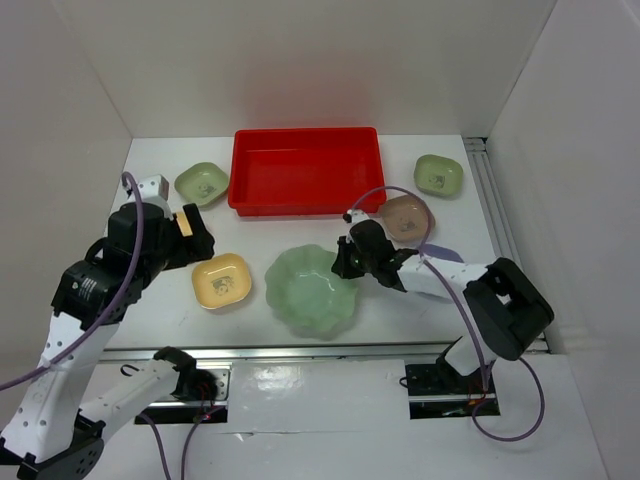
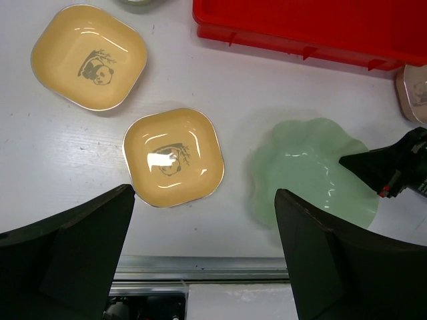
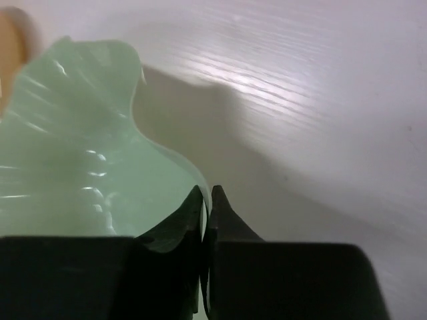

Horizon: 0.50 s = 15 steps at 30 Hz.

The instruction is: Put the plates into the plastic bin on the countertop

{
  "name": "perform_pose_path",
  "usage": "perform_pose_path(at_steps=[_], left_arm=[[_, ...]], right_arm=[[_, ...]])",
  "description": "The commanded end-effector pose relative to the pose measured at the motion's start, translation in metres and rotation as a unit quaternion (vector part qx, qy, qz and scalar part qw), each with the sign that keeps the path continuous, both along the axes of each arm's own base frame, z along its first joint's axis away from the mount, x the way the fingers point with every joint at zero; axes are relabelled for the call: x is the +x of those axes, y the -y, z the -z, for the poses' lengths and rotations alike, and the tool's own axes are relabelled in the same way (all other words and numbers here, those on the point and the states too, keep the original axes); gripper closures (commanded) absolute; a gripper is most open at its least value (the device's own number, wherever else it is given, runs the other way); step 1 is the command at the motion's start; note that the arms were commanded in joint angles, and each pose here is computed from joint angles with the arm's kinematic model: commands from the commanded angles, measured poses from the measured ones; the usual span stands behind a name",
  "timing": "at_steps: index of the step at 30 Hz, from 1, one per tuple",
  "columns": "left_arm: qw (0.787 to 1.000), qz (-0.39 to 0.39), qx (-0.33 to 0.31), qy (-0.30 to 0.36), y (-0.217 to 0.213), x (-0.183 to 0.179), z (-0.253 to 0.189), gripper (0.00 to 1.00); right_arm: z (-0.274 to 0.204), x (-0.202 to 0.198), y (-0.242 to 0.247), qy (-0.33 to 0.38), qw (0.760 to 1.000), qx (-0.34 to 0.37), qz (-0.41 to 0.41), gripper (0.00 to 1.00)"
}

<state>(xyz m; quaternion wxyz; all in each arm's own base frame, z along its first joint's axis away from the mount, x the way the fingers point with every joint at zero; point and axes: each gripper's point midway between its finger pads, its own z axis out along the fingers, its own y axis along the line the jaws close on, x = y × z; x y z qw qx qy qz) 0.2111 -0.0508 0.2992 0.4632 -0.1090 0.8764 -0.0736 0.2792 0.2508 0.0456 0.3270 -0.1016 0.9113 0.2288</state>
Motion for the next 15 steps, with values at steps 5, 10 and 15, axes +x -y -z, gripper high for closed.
perform_pose_path(at_steps=[5,10,15], left_arm=[[1.0,0.006,-0.002,0.023,0.001,0.002,-0.008,0.0],[1.0,0.006,-0.004,0.028,0.001,0.002,-0.013,0.0],[0.999,0.023,-0.021,0.023,0.012,0.006,-0.012,0.0]], right_arm=[[-0.018,-0.01,0.012,0.025,1.0,-0.011,-0.01,1.0],[-0.086,-0.016,-0.002,0.053,0.997,0.037,-0.051,1.0],[-0.168,0.029,-0.009,0.121,0.988,0.089,-0.028,1.0]])
